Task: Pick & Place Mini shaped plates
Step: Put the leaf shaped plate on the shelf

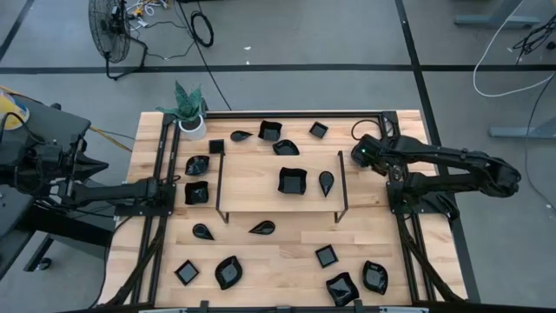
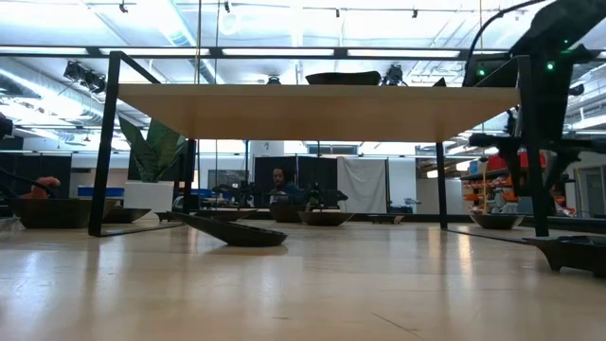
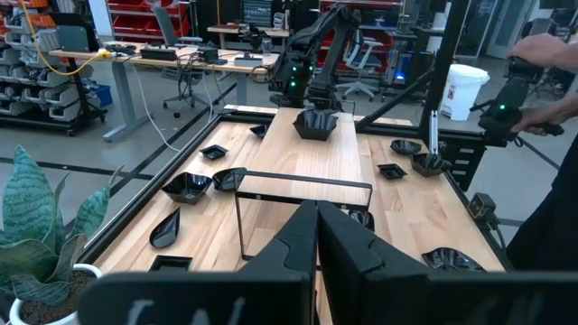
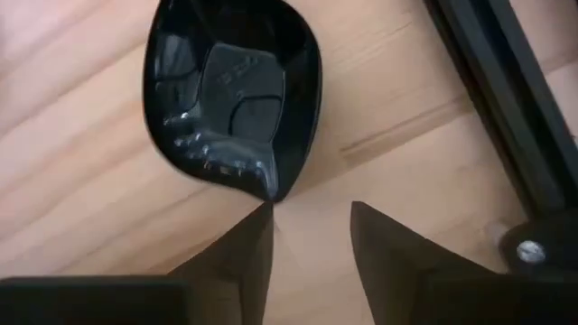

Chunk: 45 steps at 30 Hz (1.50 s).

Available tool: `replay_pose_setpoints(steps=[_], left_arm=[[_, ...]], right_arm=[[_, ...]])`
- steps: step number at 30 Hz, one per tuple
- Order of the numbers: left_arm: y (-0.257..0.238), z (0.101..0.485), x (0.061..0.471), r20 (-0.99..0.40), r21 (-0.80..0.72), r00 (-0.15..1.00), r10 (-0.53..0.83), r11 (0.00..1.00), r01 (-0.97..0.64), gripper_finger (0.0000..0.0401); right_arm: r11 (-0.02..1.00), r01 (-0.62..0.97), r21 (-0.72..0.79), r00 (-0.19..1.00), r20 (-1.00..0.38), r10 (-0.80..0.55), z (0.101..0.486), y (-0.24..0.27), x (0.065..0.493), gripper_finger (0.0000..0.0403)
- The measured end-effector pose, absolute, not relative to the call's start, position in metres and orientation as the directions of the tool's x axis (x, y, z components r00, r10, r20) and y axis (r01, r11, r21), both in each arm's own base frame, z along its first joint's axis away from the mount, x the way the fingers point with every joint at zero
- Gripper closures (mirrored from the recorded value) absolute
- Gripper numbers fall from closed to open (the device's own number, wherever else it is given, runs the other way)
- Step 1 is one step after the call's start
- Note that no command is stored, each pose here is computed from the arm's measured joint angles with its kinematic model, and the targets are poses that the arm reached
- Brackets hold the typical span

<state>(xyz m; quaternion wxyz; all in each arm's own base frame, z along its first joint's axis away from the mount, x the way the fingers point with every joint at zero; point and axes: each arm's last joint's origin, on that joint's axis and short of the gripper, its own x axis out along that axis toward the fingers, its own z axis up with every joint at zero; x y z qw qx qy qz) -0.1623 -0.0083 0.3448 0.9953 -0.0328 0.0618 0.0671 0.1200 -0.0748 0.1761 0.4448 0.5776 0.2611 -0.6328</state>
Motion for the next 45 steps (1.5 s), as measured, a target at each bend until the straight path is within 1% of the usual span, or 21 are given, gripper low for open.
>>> replay_pose_setpoints(steps=[4, 8, 11, 18, 24, 30, 33, 37, 45], left_arm=[[-0.008, 0.345, -0.162, -0.127, -0.057, 0.983, 0.13, 0.989, -0.138, 0.0383], [-0.008, 0.345, -0.162, -0.127, -0.057, 0.983, 0.13, 0.989, -0.138, 0.0383], [-0.008, 0.345, -0.162, -0.127, -0.057, 0.983, 0.13, 0.989, -0.138, 0.0383], [-0.008, 0.345, -0.162, -0.127, -0.057, 0.983, 0.13, 0.989, -0.138, 0.0383], [-0.008, 0.345, -0.162, -0.127, -0.057, 0.983, 0.13, 0.989, -0.138, 0.0383], [-0.008, 0.345, -0.162, -0.127, -0.057, 0.983, 0.129, 0.989, -0.137, 0.0383], [-0.008, 0.345, -0.162, -0.127, -0.057, 0.983, 0.13, 0.989, -0.138, 0.0383], [-0.008, 0.345, -0.162, -0.127, -0.057, 0.983, 0.13, 0.989, -0.138, 0.0383], [-0.008, 0.345, -0.162, -0.127, -0.057, 0.983, 0.13, 0.989, -0.138, 0.0383]], right_arm=[[-0.483, 0.844, 0.235, 0.092, -0.949, -0.301, 0.167, -0.076, 0.121, 0.0226], [-0.496, 0.826, 0.267, 0.114, -0.942, -0.317, 0.159, -0.076, 0.121, 0.0218], [-0.529, 0.806, 0.266, 0.101, -0.942, -0.32, 0.156, -0.075, 0.119, 0.0218], [-0.534, 0.8, 0.274, 0.082, -0.931, -0.354, 0.155, -0.076, 0.118, 0.0218], [-0.542, 0.786, 0.299, 0.092, -0.922, -0.376, 0.152, -0.079, 0.118, 0.0217], [-0.586, 0.751, 0.304, 0.086, -0.925, -0.37, 0.144, -0.078, 0.115, 0.0217], [-0.587, 0.749, 0.307, 0.081, -0.922, -0.378, 0.143, -0.078, 0.114, 0.0218], [-0.592, 0.745, 0.308, 0.073, -0.919, -0.387, 0.143, -0.079, 0.114, 0.023], [-0.608, 0.732, 0.308, 0.064, -0.919, -0.388, 0.143, -0.082, 0.112, 0.028]])
